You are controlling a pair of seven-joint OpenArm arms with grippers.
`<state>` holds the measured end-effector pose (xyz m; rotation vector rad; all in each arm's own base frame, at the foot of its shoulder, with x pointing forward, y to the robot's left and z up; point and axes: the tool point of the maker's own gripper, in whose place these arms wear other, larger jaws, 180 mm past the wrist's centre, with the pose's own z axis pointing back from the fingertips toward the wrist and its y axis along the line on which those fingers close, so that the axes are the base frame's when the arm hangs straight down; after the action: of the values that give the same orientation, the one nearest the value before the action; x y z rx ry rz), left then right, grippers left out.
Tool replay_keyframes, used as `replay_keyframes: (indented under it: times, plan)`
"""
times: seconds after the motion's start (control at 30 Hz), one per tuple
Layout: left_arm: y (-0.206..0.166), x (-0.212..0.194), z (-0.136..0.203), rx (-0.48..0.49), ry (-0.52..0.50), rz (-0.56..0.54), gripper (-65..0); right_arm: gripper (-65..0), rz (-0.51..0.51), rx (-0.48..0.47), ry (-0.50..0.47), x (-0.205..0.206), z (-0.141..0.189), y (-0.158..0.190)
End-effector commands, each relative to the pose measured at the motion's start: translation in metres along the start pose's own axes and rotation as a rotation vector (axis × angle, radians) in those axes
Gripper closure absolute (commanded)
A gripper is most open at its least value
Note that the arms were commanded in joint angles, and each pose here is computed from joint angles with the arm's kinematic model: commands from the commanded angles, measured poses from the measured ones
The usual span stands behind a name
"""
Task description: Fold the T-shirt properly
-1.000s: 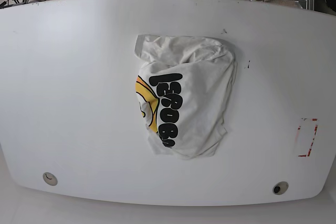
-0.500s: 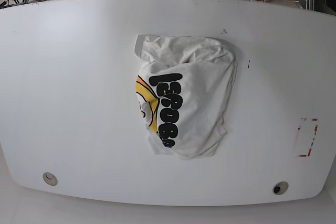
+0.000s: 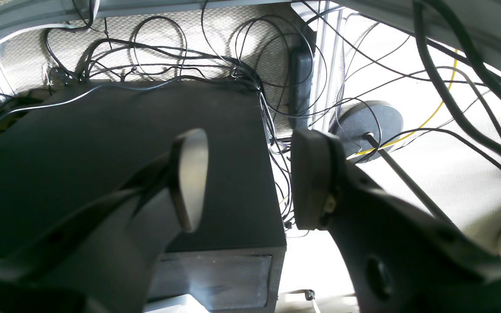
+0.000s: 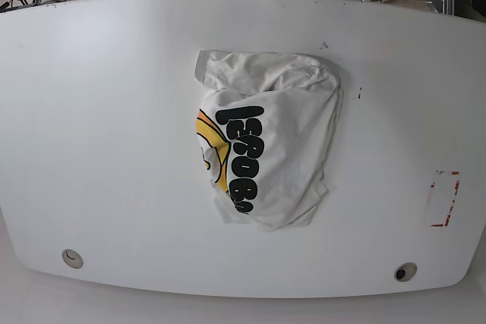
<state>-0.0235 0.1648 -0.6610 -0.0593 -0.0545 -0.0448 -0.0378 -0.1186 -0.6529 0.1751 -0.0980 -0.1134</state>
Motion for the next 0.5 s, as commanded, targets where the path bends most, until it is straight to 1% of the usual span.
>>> replay_keyframes:
  times: [0.0, 0.47]
  plan:
    - [0.0014, -0.0027, 0.0003, 0.003, 0.007, -0.003, -28.7, -7.6, -0.005, 0.003, 0.002, -0.0032, 0.0010, -0.0004]
    - [0.0013, -0.0020, 0.0004, 0.000, 0.002, -0.001, -28.8, -7.7, -0.003, 0.004, 0.001, -0.0041, 0.0016, -0.0005]
